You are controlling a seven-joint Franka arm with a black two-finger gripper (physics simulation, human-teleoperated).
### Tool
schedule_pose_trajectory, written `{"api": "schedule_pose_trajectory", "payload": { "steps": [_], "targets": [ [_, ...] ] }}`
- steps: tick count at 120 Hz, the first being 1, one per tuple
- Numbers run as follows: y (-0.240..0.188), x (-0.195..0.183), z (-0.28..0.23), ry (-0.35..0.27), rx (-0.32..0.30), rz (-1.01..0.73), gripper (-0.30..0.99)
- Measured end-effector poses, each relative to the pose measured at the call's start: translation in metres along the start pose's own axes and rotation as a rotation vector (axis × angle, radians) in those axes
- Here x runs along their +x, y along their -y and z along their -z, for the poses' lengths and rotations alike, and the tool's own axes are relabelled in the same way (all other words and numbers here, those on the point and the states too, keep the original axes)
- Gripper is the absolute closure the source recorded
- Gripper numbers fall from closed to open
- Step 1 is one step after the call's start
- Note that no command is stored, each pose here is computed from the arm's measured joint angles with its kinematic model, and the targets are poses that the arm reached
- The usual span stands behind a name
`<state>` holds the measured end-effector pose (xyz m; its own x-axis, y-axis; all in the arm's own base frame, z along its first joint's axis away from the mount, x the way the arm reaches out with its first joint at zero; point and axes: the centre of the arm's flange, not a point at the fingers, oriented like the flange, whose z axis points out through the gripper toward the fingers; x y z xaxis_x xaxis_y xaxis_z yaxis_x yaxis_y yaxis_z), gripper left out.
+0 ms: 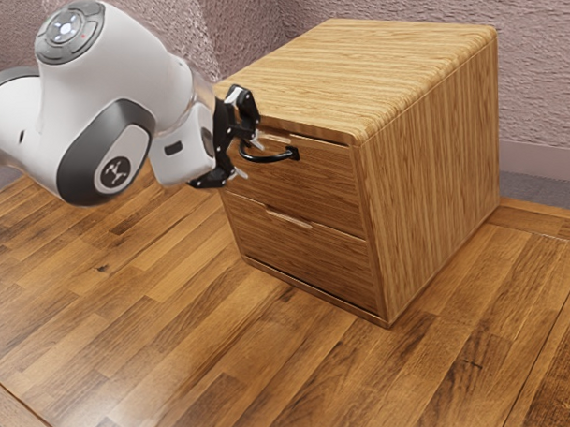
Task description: Pull the drawer handle with one arm to open the drawer
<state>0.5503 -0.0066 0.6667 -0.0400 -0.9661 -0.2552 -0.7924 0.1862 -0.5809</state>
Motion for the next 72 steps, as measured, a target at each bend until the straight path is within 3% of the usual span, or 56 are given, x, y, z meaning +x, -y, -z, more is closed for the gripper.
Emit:
{"api": "schedule_pose_trajectory", "payload": {
  "steps": [72],
  "targets": [
    [0.0,-0.013,-0.018,0.007,0.012,0.023,0.57]
  ]
}}
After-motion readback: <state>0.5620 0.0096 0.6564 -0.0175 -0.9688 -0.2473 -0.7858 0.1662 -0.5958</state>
